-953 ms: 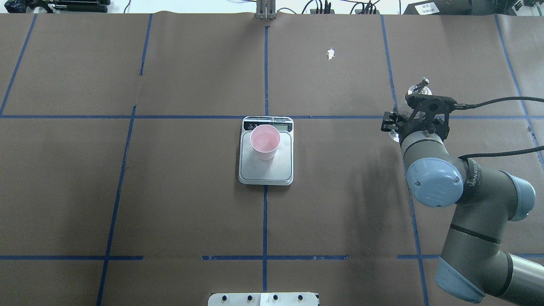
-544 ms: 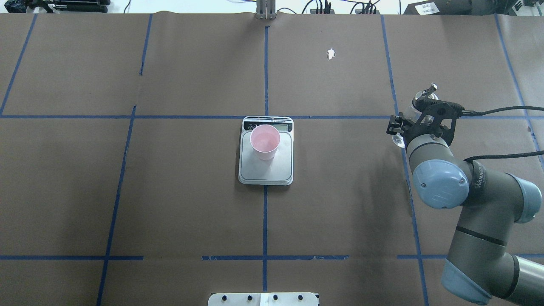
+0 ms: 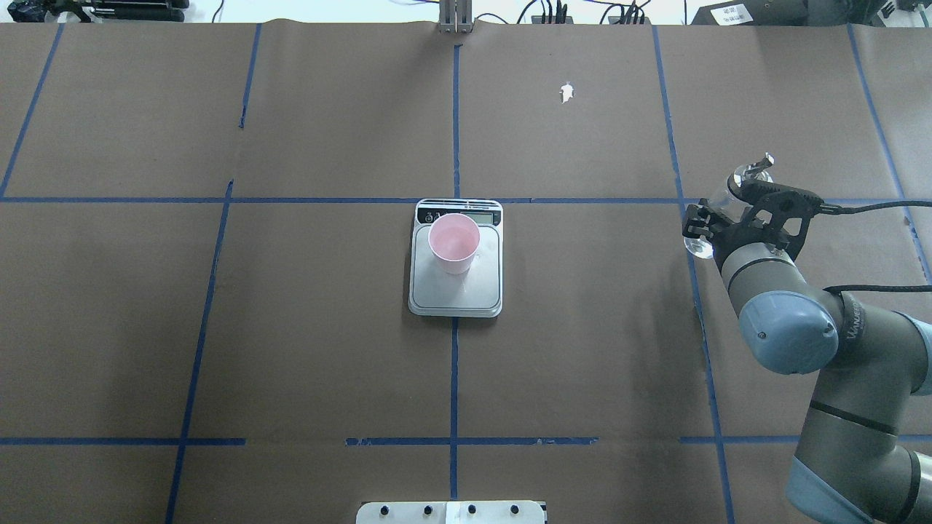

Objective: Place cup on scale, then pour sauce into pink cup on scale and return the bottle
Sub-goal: 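Carry the bottle back toward its original spot with the right gripper, then lower the glass dispenser bottle onto the table with the right gripper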

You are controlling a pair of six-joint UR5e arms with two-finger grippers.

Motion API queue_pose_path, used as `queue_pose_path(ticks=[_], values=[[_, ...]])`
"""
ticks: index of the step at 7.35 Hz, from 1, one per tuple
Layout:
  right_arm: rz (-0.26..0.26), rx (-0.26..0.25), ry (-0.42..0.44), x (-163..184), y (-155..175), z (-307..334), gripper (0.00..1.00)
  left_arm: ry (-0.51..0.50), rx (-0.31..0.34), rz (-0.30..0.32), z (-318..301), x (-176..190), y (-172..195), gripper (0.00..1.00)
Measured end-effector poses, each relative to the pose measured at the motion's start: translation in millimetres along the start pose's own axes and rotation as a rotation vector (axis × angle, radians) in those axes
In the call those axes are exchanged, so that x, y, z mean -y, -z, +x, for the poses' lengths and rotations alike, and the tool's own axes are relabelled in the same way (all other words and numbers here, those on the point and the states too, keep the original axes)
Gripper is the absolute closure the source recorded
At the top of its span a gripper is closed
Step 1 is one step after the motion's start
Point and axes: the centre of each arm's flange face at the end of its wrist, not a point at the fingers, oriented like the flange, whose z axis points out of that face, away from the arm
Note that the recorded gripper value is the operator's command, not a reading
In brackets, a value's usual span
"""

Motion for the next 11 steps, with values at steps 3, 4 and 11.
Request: queue_pose_path(ticks=[3, 4, 11], values=[[0.036, 0.009, 0.049, -28, 2, -6, 1.0, -0.001, 0.0, 0.0, 0, 0, 0, 0.0], [0.043, 0.01, 0.058, -32, 1, -7, 1.0, -0.001, 0.0, 0.0, 0, 0, 0, 0.0], [0.017, 0.016, 0.068, -40, 2, -9, 1.0, -0.002, 0.0, 0.0, 0, 1, 0, 0.0]])
